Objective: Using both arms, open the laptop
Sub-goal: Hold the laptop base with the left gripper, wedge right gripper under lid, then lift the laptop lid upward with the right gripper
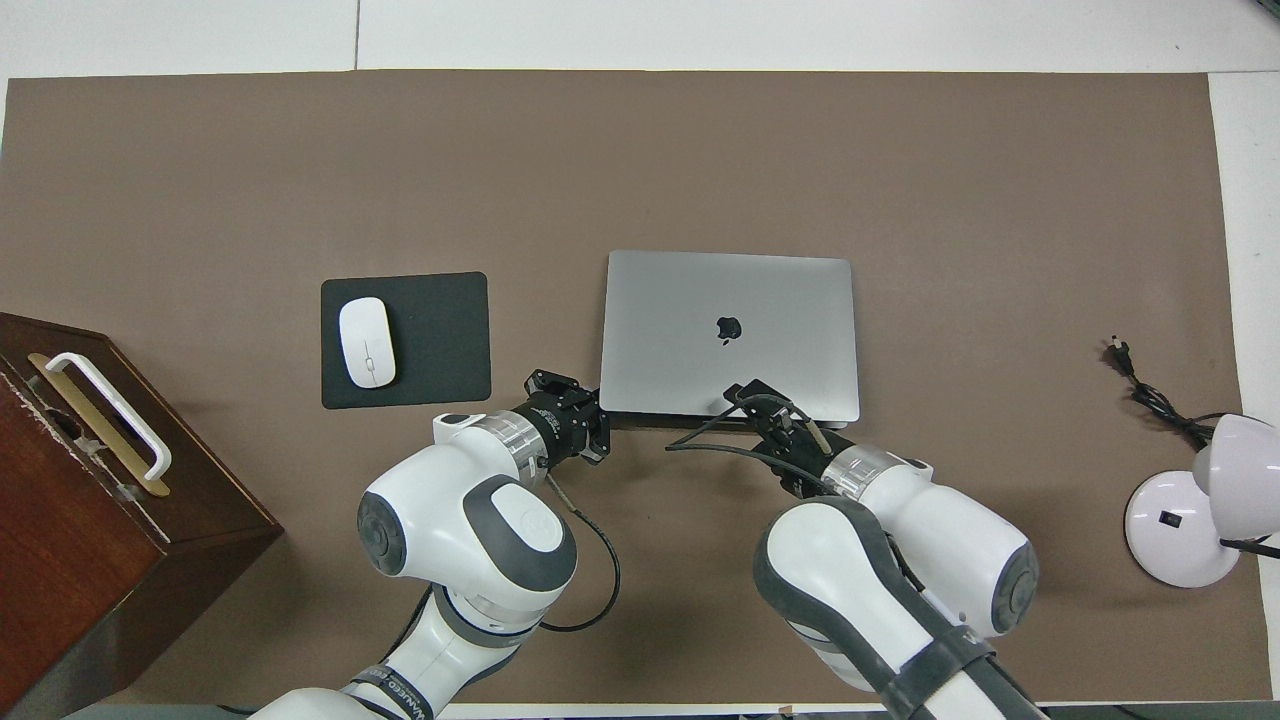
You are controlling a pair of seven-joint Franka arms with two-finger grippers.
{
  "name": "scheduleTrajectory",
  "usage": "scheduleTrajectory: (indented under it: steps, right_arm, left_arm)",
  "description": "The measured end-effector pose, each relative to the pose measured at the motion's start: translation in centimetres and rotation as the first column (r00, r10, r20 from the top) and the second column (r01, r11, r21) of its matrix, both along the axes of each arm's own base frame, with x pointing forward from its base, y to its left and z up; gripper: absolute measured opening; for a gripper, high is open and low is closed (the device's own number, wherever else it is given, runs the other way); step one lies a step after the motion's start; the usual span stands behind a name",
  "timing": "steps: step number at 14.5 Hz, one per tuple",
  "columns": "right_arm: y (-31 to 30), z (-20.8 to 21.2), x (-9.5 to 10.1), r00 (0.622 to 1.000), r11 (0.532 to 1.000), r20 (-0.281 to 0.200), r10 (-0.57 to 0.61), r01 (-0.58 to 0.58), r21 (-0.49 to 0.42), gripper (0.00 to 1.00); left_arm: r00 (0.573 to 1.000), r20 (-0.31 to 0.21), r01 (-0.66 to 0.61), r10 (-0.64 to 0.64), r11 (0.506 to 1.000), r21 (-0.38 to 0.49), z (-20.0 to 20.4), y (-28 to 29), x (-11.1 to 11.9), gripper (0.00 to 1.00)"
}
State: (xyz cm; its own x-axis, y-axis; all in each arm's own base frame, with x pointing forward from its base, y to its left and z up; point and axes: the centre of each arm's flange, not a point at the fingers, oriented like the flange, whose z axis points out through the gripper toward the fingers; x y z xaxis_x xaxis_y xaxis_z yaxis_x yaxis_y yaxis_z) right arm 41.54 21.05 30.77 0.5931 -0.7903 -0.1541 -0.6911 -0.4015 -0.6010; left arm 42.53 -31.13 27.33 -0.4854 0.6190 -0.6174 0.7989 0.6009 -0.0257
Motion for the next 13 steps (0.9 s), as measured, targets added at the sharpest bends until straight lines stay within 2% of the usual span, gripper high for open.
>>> scheduleTrajectory:
  steps: [6, 13]
  right_arm:
    - [-0.9, 0.5, 1.8, 0.999, 0.999, 0.015, -0.038, 0.038, 0.01, 1.0]
    - [-1.0, 0.8, 2.5, 0.999, 0.999, 0.024, -0.044, 0.044, 0.013, 1.0]
  left_arm:
    - [1.0, 0.015, 0.02, -0.02, 1.0, 0.012, 0.0, -0.1, -0.1, 0.01]
    - [0.999, 0.021, 0.028, -0.029, 0.999, 0.017, 0.0, -0.1, -0.1, 0.01]
